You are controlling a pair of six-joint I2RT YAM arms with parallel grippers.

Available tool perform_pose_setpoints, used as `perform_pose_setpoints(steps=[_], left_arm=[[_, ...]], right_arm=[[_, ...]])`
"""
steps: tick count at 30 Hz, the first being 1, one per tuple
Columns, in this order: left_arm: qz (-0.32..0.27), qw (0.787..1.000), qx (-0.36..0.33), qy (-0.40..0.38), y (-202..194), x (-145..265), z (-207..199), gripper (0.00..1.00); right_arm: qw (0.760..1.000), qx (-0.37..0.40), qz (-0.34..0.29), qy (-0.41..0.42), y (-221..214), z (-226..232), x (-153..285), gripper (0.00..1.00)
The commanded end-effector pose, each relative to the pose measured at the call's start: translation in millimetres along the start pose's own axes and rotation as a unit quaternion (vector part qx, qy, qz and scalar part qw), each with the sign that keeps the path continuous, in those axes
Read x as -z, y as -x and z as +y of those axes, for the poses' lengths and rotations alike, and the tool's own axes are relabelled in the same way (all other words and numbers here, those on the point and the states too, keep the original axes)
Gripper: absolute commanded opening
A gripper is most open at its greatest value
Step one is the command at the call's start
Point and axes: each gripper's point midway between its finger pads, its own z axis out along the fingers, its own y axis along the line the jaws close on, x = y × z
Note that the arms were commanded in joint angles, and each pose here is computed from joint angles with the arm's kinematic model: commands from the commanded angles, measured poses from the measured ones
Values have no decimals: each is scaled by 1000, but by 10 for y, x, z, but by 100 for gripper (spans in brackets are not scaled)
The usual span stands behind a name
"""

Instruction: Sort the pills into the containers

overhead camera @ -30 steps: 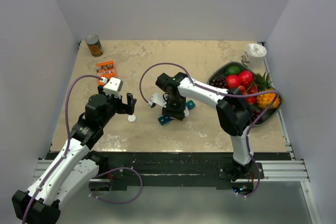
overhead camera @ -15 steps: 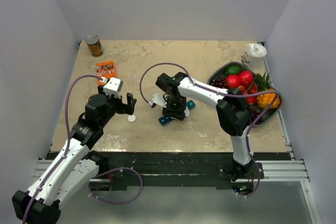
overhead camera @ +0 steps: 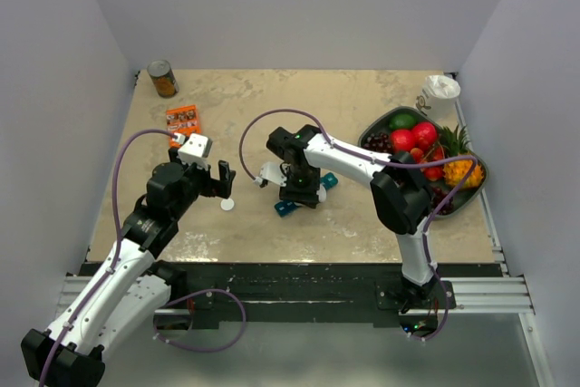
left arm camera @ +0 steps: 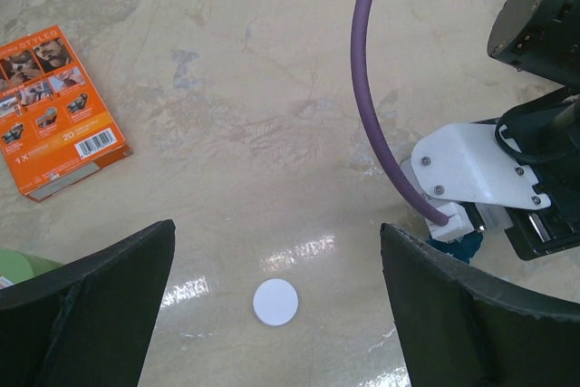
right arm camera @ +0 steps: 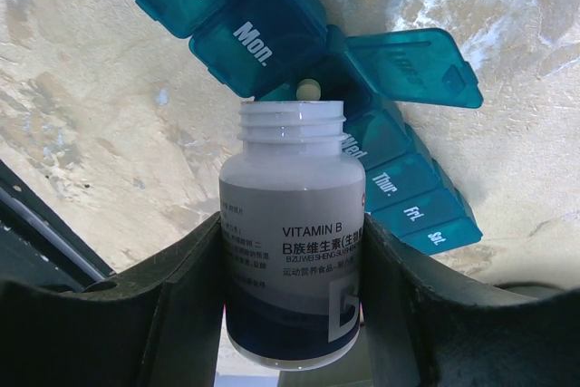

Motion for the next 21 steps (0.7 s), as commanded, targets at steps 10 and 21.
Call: perform_pose_setpoints(steps=[10,21], left_arm=[[-30,1000,-4,0,209,30,11,99],[-31,1000,-3,-1,212,36,8,99]], right_arm=[[1000,1,-9,-1,91,-12,87,0],[1000,-9,-8,-8,88,-47,63,0]])
